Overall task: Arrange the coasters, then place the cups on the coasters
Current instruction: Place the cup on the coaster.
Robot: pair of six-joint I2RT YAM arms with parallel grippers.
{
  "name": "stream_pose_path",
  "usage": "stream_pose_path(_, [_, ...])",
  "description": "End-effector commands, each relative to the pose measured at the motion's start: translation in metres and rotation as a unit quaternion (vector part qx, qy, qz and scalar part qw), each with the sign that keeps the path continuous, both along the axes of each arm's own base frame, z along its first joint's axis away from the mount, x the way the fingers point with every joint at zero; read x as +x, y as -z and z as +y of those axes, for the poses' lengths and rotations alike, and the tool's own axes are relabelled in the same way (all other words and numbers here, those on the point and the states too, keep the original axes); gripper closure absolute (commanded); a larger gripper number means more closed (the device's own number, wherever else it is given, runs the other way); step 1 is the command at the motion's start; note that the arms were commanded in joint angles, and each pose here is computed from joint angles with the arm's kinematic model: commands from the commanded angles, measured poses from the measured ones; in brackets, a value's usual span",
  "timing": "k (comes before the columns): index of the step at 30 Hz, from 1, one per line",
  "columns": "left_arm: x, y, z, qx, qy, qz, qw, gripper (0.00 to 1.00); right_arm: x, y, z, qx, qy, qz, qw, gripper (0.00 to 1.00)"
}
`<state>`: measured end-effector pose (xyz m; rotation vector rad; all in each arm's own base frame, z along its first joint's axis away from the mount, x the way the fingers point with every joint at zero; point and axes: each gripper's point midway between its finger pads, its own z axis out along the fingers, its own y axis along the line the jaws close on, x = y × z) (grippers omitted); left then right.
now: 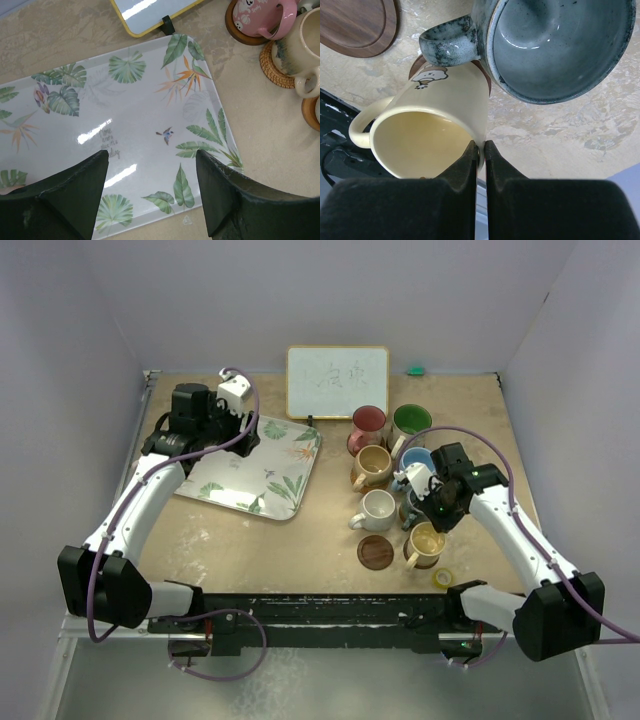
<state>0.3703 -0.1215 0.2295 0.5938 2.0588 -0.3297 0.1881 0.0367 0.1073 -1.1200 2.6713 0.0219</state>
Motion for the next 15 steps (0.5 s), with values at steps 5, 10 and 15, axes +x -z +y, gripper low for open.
stream_pose_path(5, [0.0017,-0.0144,0.0025,0.003,0.004,-0.028,1.0,0.32,0.0069,-0.01,0.0019,0.006,-0.001,-0.013,1.0,0.96])
stream_pose_path(10, [-0.0004,-0.0152,0.0042,0.009,0.005,-0.029,1.0,0.31,0.009,-0.0129,-0.0016,-0.004,0.001,-0.019,1.0,0.86])
stream_pose_path(15, [-0.0038,-0.0161,0.0074,0.018,0.004,-0.027,0.999,0.31,0.0103,-0.0156,-0.0037,-0.011,0.001,-0.019,1.0,0.8])
